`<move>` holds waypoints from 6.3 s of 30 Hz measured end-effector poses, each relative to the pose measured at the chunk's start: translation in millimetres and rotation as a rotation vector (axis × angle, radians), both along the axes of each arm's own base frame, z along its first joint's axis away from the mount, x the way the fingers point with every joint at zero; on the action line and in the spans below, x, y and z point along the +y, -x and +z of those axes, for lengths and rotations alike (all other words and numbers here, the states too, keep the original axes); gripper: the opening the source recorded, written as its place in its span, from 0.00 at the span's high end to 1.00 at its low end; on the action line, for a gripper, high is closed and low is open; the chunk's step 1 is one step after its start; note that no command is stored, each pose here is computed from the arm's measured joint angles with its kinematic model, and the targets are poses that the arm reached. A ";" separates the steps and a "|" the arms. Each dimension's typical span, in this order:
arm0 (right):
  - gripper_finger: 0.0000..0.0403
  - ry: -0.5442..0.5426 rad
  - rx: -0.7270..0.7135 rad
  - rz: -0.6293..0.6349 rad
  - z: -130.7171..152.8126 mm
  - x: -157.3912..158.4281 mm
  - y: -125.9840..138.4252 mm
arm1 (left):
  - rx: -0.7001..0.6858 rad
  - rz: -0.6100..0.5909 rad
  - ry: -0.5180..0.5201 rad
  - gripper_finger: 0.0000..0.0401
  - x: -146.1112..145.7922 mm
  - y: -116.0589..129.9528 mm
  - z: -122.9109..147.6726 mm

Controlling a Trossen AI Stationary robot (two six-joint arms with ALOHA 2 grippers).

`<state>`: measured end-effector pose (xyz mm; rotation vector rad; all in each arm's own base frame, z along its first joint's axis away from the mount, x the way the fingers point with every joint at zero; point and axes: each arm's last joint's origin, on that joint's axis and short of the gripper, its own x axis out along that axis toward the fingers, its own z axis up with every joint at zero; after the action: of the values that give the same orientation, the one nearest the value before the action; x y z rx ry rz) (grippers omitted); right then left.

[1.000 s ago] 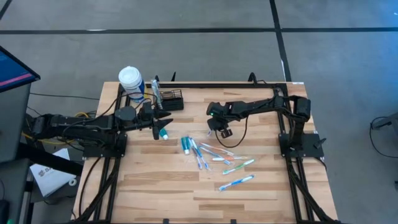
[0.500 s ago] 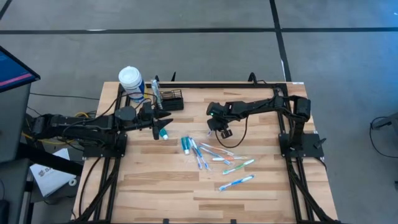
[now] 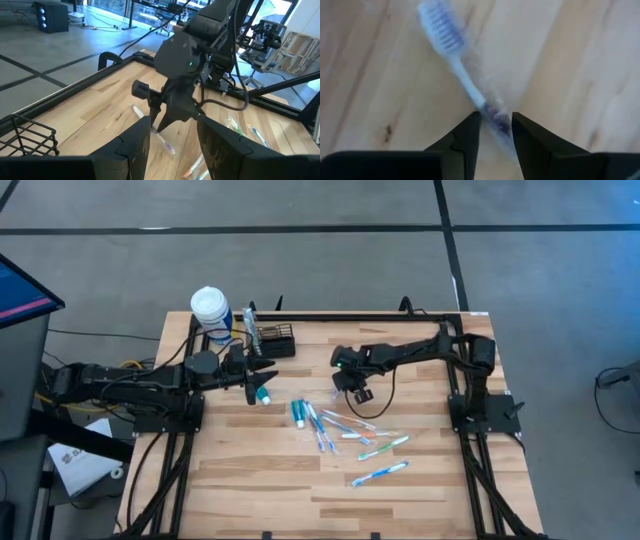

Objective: Pick & Place toothbrushing station
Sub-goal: Put the top purple toothbrush into the black wire organizer

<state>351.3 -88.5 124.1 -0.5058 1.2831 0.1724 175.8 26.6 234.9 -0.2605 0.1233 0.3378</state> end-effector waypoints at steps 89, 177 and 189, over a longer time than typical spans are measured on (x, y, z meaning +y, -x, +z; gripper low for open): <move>1.00 -0.504 -1.164 0.025 159.2 48.4 36.0 | -0.166 -0.108 -0.071 0.61 -17.5 -12.5 13.0; 0.82 -0.477 -1.176 0.030 156.0 44.4 32.7 | -0.417 -0.159 -0.347 0.97 -21.7 -123.1 20.7; 0.60 -0.475 -1.122 0.006 150.9 40.4 34.0 | -0.359 -0.165 -0.340 0.97 -20.5 -99.0 30.0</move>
<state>317.4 -48.1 275.0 -0.1271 0.1239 0.1526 274.9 6.1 264.9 0.0285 -0.2646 0.1398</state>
